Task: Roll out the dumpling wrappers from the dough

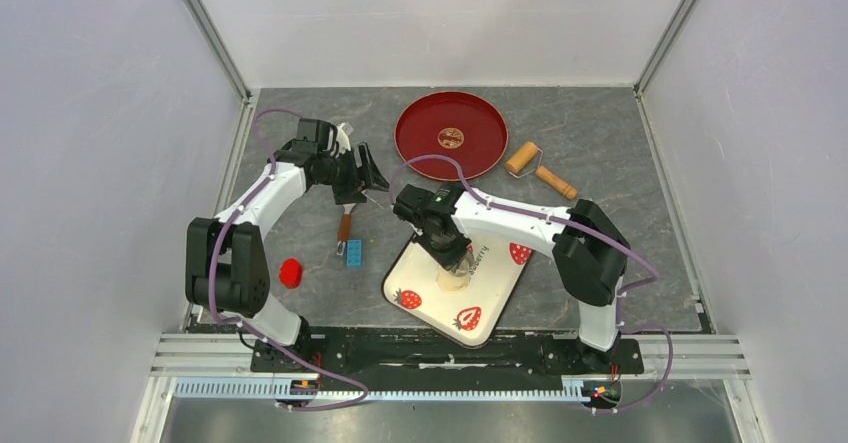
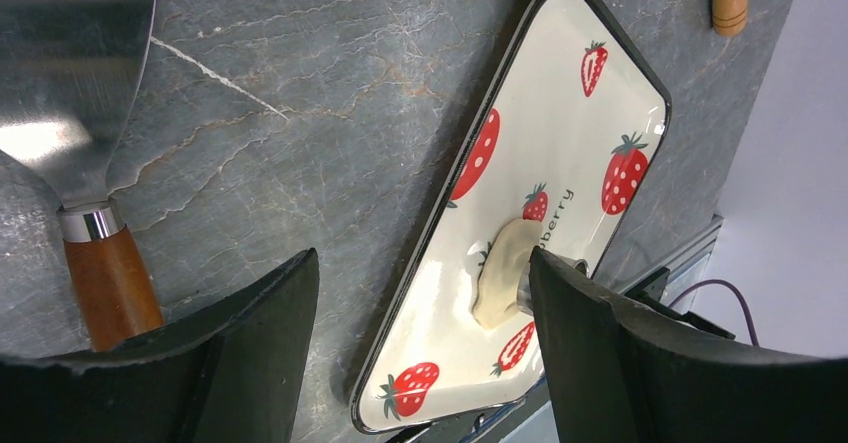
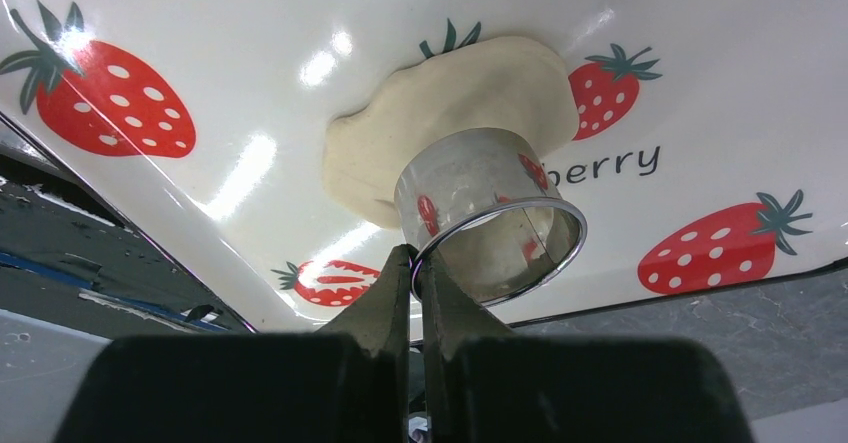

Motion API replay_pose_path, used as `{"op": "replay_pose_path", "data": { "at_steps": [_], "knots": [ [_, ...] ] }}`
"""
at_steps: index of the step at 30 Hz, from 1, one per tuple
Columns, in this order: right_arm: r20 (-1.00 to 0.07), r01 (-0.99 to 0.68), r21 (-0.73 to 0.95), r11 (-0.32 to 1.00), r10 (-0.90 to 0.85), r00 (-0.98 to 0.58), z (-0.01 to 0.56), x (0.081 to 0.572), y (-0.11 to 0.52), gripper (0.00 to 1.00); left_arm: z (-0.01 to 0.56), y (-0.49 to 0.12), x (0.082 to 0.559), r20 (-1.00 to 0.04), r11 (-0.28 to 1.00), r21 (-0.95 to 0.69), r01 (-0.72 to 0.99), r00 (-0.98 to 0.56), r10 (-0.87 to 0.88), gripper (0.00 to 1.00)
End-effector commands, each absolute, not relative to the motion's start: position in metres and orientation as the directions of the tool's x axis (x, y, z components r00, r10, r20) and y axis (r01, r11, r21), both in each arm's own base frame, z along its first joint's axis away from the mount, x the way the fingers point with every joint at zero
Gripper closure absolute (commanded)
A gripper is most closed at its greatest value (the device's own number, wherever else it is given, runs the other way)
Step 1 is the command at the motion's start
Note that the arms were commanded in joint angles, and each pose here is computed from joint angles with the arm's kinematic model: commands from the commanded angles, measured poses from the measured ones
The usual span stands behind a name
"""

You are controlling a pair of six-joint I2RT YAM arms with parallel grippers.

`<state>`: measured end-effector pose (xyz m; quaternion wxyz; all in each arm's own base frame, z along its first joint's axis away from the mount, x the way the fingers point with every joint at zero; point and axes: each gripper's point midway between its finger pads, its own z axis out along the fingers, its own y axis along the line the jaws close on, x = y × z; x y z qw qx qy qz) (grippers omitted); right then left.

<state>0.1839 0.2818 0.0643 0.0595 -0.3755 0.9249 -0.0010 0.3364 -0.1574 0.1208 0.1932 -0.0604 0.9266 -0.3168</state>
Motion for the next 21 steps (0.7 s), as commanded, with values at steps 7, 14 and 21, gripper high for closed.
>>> {"op": "replay_pose_path", "data": {
  "at_steps": [7, 14, 21],
  "knots": [
    [-0.104, -0.727, -0.049, 0.684, -0.728, -0.678, 0.06, 0.183, 0.284, 0.98, 0.119, -0.151, 0.343, -0.359, 0.815, -0.578, 0.053, -0.913, -0.194, 0.19],
    [-0.091, -0.745, -0.036, 0.666, -0.745, -0.661, 0.059, 0.179, 0.289, 0.97, 0.115, -0.151, 0.343, -0.353, 0.817, -0.575, 0.052, -0.916, -0.19, 0.19],
    [-0.078, -0.761, -0.014, 0.649, -0.76, -0.646, 0.059, 0.173, 0.294, 0.97, 0.113, -0.151, 0.342, -0.349, 0.817, -0.574, 0.052, -0.918, -0.187, 0.19]
  ]
}}
